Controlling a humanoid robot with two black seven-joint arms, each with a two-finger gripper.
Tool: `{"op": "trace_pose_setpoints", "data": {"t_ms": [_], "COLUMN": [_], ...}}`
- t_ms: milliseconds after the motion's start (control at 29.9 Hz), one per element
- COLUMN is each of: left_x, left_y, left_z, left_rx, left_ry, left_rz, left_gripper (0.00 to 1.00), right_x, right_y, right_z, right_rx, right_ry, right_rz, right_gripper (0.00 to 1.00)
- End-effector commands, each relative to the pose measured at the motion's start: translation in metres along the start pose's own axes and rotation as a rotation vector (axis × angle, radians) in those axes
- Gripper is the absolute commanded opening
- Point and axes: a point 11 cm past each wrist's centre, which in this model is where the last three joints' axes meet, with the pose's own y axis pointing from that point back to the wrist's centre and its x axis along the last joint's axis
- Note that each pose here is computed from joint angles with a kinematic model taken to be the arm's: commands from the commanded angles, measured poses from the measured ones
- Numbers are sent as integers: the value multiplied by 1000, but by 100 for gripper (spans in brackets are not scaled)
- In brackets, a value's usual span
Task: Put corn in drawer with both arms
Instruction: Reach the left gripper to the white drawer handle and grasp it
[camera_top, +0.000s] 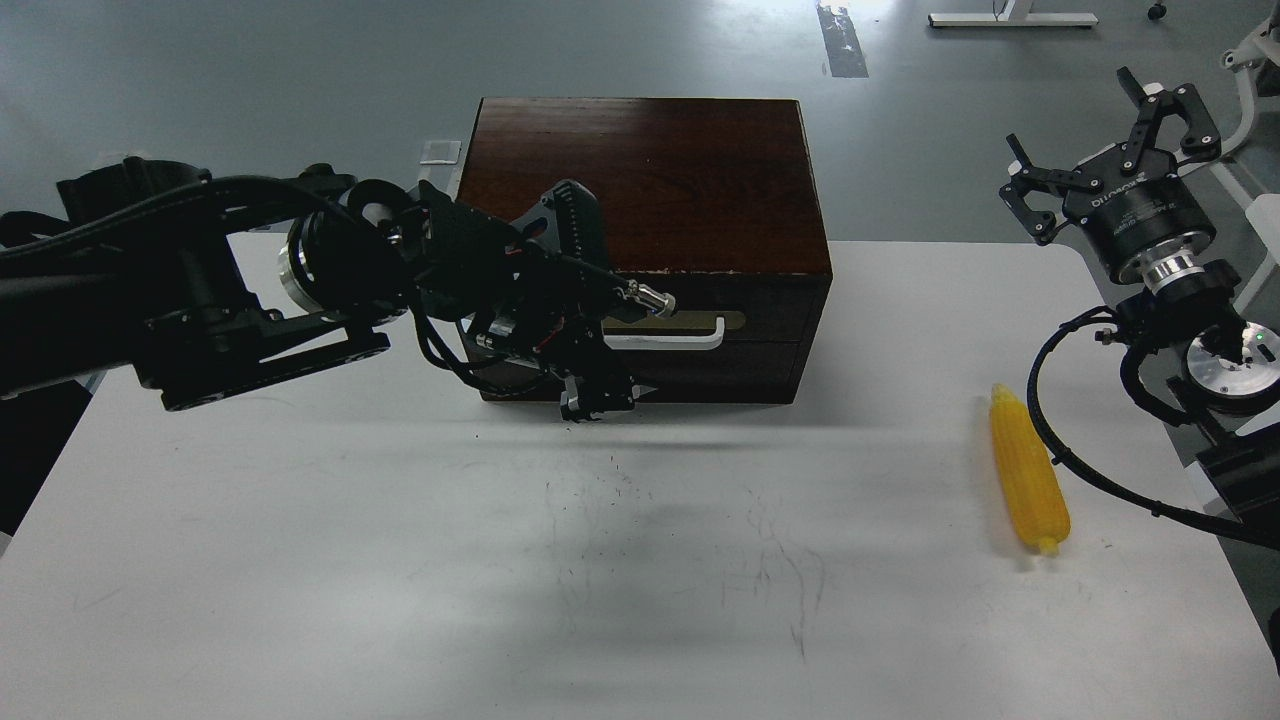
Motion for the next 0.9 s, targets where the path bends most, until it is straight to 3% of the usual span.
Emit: {"op": "trace_pose_setpoints", "data": {"t_ms": [0,868], "left_x": [-7,-6], "left_y": [-5,-8], "left_z": [5,-1], "left_rx": [-15,-4], "left_ry": [-4,-10], "left_rz": [-25,-42], "left_gripper": [68,69], "right_x": [-4,-5], "right_y": [-3,-4], "right_z": [-2,-3], "right_rx": [2,6], "right_ry": [1,2], "right_rz": [-9,-12], "right_gripper": [100,100]}}
